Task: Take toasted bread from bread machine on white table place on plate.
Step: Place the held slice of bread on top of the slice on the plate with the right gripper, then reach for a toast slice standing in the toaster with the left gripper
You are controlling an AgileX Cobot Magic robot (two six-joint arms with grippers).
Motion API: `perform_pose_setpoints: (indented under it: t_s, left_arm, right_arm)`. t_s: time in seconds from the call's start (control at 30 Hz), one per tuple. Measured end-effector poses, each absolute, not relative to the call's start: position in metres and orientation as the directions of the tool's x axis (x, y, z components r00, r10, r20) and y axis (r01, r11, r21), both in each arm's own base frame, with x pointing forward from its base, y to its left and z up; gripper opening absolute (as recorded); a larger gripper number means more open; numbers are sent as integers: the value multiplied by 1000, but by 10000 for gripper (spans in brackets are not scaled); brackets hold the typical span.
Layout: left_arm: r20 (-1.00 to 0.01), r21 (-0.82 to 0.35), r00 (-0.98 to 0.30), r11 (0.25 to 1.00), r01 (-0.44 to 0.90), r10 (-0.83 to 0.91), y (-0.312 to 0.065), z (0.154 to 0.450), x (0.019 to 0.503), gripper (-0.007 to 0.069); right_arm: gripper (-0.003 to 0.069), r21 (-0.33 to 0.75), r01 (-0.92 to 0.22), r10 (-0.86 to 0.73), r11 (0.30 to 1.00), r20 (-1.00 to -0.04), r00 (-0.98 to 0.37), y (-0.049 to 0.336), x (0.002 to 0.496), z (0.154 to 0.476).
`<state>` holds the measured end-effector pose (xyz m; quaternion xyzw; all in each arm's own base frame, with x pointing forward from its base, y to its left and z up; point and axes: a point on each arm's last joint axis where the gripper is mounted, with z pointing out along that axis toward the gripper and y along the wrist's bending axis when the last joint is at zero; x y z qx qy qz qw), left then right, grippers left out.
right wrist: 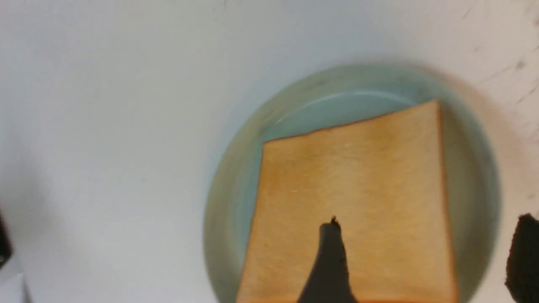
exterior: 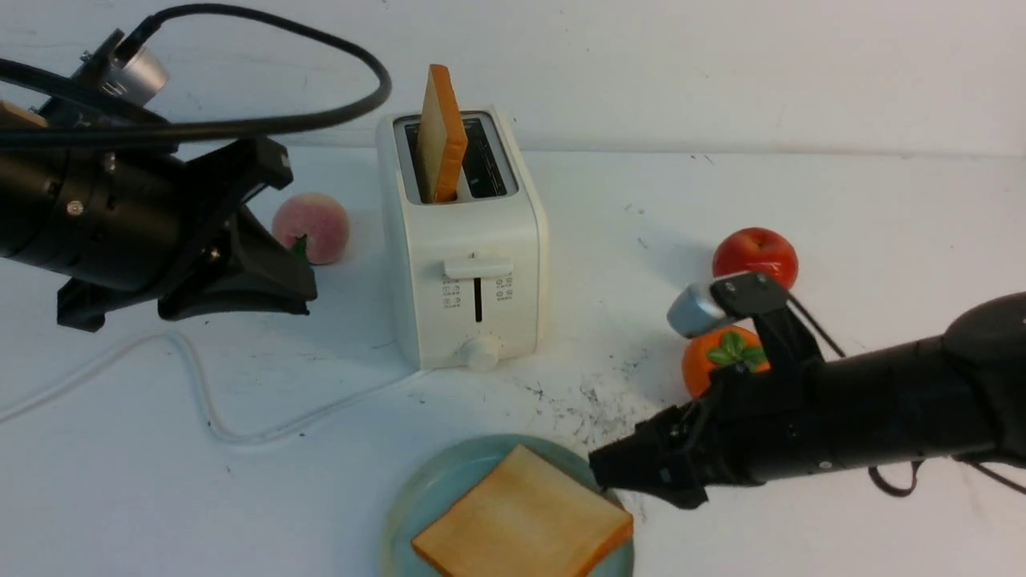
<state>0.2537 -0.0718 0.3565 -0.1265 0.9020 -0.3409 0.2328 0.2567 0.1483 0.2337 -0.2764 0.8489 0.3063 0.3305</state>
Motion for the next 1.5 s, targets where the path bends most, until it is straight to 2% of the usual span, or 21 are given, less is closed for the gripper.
perform_pose_setpoints:
  t_s: [0.03,0.2,0.27,0.4,0.47,0.53,0.6,0.67,0.73,0.9,0.97,1.13,1.23,1.27,1.37,1.5]
  left_arm:
    - [-336,-675,-859,735,-67,-386,-72,357,254,55]
    - [-391,-694,-837,720,-4,-382,-74,365,260,55]
    - [-401,-698,-832,716,6,-384,-75,370,263,55]
    - [-405,-696,-840,718,26,-362,-78,382,279,30]
    - [-397,-655,-873,753,54,-283,-85,387,292,-14]
    - [-379,-615,-897,786,59,-229,-92,386,304,-14]
    - [-363,-576,-909,816,46,-204,-101,383,319,-14]
    - [-374,-536,-907,843,41,-194,-111,386,331,-14]
    - [-381,-488,-907,872,32,-180,-125,383,346,-14]
    - [-407,-415,-899,909,26,-160,-158,378,375,-14]
    - [-422,-395,-891,919,15,-167,-170,374,387,-14]
    - [-472,-351,-854,935,-45,-218,-187,366,410,15]
    - [-504,-325,-833,944,-60,-227,-188,362,419,104]
    - [-509,-323,-830,944,-61,-228,-188,362,419,112]
    - [-563,-336,-791,941,-46,-240,-190,360,428,267]
    - [-614,-372,-746,928,-15,-257,-195,359,438,403]
  right_arm:
    - [522,329,-673,-267,662,-735,-623,148,256,235]
    - [501,152,-677,-241,720,-860,-450,131,242,284]
    - [479,134,-676,-229,725,-878,-420,129,238,293]
    - [338,114,-663,-169,740,-922,-347,115,217,325]
    - [192,130,-661,-135,739,-933,-334,101,201,342]
    - [71,126,-623,-142,772,-921,-363,90,190,347]
    - [1,139,-598,-169,789,-887,-429,79,180,345]
    - [-15,150,-565,-193,811,-843,-501,71,173,340]
    - [-18,176,-505,-225,845,-740,-634,60,166,329]
    - [-16,153,-401,-270,903,-526,-807,43,152,312]
    - [-15,141,-383,-268,913,-500,-824,40,151,310]
    - [-13,134,-372,-256,919,-515,-818,40,153,311]
    - [-10,133,-370,-252,920,-523,-814,40,153,312]
    - [-10,133,-370,-252,920,-523,-814,40,153,312]
    - [-8,142,-369,-246,919,-526,-814,40,154,312]
    - [-3,149,-369,-242,917,-526,-815,41,153,312]
